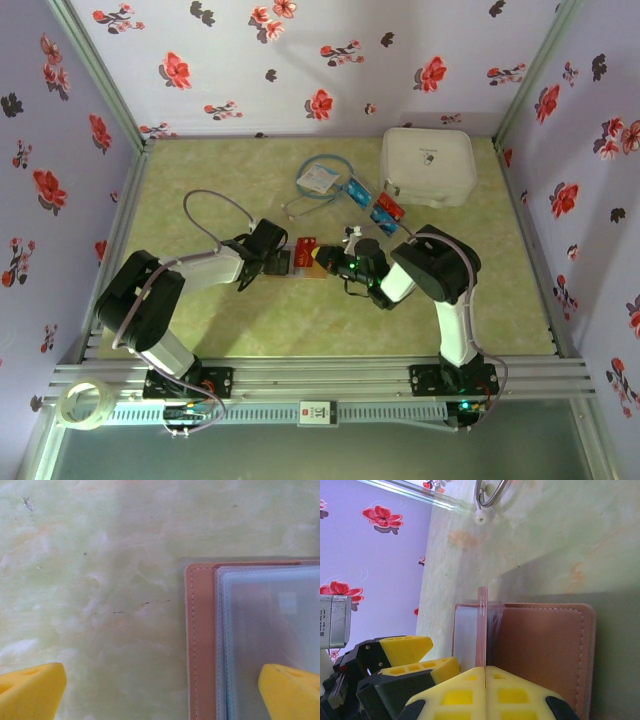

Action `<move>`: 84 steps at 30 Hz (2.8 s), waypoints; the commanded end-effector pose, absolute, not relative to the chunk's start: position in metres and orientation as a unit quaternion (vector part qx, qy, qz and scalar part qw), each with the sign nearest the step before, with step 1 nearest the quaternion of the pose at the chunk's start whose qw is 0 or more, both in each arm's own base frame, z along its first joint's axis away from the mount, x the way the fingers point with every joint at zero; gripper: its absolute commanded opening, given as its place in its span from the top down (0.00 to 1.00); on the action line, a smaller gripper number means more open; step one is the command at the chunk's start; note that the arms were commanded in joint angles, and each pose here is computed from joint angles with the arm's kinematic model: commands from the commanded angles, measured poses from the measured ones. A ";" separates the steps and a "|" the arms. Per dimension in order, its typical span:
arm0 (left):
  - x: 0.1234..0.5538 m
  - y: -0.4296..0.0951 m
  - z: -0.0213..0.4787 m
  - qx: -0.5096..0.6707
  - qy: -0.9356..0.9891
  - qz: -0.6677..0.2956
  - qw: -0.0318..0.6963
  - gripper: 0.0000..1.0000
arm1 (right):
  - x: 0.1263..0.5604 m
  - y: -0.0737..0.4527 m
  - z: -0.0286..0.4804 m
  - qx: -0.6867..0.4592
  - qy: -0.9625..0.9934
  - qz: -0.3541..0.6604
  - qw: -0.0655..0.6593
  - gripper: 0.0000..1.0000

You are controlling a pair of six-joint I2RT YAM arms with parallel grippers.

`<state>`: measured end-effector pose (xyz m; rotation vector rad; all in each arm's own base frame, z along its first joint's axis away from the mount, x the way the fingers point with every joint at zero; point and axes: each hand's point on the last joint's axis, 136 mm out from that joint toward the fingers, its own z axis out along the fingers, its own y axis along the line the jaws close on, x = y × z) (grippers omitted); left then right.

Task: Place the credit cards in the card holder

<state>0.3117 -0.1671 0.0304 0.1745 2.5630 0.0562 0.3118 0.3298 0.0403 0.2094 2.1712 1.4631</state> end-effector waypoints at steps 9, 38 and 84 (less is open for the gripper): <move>0.287 -0.143 0.007 0.077 0.967 0.068 0.232 0.00 | 0.314 0.318 0.047 0.081 0.805 0.526 0.262 1.00; 0.286 -0.142 0.005 0.077 0.968 0.068 0.231 0.00 | 0.311 0.337 0.043 0.078 0.792 0.555 0.244 1.00; 0.286 -0.142 0.004 0.077 0.968 0.069 0.229 0.00 | 0.298 0.335 0.023 0.101 0.790 0.562 0.221 1.00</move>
